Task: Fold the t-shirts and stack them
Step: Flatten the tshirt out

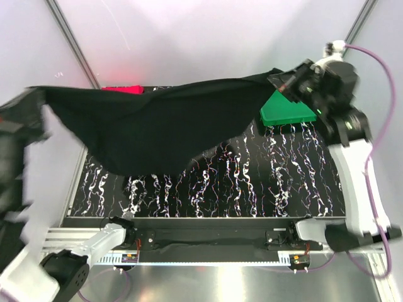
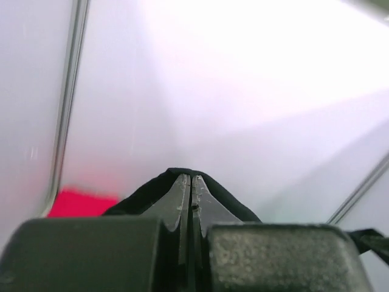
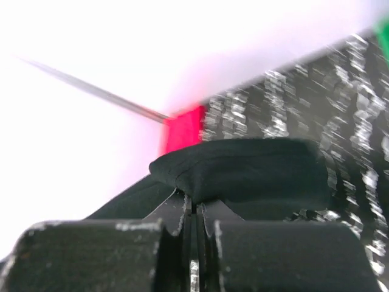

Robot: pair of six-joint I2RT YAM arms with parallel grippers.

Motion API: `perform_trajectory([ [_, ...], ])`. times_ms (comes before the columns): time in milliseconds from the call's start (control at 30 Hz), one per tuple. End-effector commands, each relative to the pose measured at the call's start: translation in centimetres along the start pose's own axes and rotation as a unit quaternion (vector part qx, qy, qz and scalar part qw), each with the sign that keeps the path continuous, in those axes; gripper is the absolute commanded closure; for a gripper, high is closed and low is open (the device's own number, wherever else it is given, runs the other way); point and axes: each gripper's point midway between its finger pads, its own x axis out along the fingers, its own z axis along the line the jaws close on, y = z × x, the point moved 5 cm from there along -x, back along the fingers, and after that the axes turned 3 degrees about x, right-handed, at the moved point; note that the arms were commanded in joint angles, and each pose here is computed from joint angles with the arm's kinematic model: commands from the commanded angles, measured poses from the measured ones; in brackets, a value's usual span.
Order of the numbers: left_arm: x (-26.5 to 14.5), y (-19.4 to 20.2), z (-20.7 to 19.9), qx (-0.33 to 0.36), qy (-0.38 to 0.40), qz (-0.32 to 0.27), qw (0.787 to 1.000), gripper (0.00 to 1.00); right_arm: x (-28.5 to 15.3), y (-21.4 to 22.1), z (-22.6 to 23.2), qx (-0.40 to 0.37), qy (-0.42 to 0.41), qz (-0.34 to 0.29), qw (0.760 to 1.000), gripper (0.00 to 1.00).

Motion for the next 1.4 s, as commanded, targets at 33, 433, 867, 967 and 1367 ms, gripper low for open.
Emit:
perform_trajectory([
  [33,-6.4,-8.1,-0.8,0.003,0.080,-0.148,0.986,1.00,-10.1,-3.0,6.2,-0.010,-0.170,-0.106,0.980,1.00],
  [433,-1.4,2.4,0.5,-0.079,0.014,-0.030,0.996,1.00,-5.6,6.6,-2.0,0.122,-0.112,0.046,0.985,1.00],
  [867,3.1,-5.0,-2.6,-0.004,0.046,-0.116,0.992,1.00,7.6,-2.2,9.1,0.168,-0.320,0.044,0.931,1.00],
  [967,1.6,-7.9,-2.5,-0.002,0.049,-0.167,0.985,1.00,5.8,-4.6,11.8,0.155,-0.344,0.019,0.926,1.00],
  [1367,-0.1,10.2,0.5,-0.111,0.034,0.037,0.993,1.00,-0.3,10.7,-7.6,0.231,-0.079,0.131,0.961,1.00],
])
